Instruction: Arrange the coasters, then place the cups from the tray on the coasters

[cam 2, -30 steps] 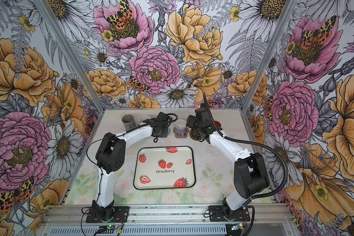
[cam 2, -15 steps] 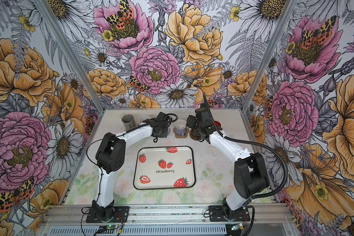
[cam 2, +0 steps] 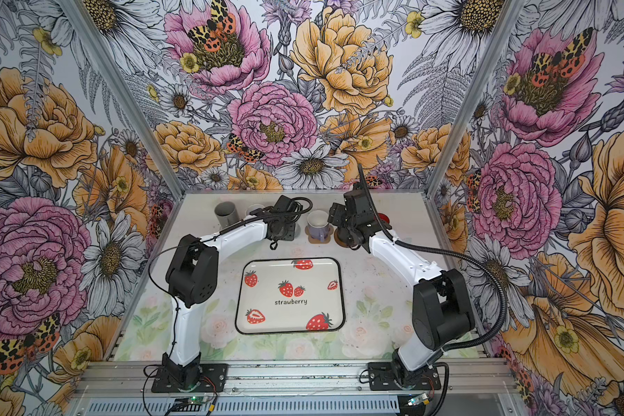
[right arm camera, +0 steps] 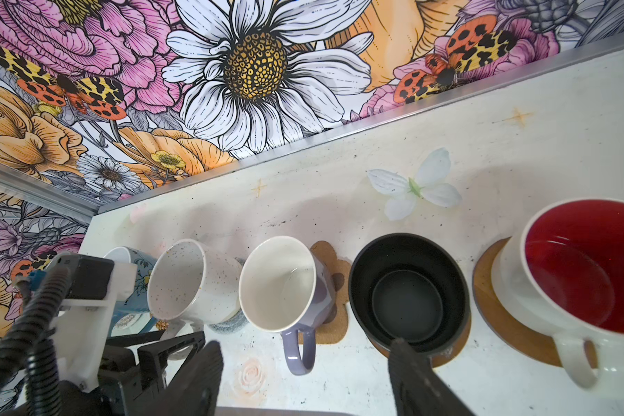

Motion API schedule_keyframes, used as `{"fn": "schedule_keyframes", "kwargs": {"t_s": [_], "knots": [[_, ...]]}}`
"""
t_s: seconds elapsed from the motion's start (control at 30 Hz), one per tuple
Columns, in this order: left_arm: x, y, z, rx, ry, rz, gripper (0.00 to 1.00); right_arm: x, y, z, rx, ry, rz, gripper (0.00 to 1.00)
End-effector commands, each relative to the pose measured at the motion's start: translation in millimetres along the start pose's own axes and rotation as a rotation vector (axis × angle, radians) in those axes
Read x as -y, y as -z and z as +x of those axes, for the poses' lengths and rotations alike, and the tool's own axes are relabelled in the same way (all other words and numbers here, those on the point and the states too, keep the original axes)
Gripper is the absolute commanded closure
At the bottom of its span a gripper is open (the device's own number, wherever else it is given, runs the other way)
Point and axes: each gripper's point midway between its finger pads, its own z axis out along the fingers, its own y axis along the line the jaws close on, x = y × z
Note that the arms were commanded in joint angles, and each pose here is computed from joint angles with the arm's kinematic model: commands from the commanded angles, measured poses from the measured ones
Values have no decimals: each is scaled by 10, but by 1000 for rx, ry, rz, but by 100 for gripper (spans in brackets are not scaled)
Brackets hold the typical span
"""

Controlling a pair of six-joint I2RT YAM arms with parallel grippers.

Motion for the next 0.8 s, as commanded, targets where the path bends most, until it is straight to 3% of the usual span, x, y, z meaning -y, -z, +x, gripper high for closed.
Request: {"fn": "schedule_keyframes", "kwargs": {"t_s": [0.0, 0.37, 0.43, 0.67, 0.77], "knots": [[-3, 367, -296, 105, 33, 25, 45, 18, -32, -6, 5, -6, -5, 25], [-312, 928, -408, 226, 37, -50, 40, 30, 34, -35, 21, 6, 1, 21], [-417, 1210, -492, 296, 58, -51, 38, 45, 61, -48, 30, 4, 7, 20], [-838, 1753, -476, 487, 139, -65, 26, 34, 219, -118, 68, 12, -7, 16], [-1111, 1947, -389, 566, 193, -77, 16, 68, 317, -156, 86, 14, -7, 15]]}}
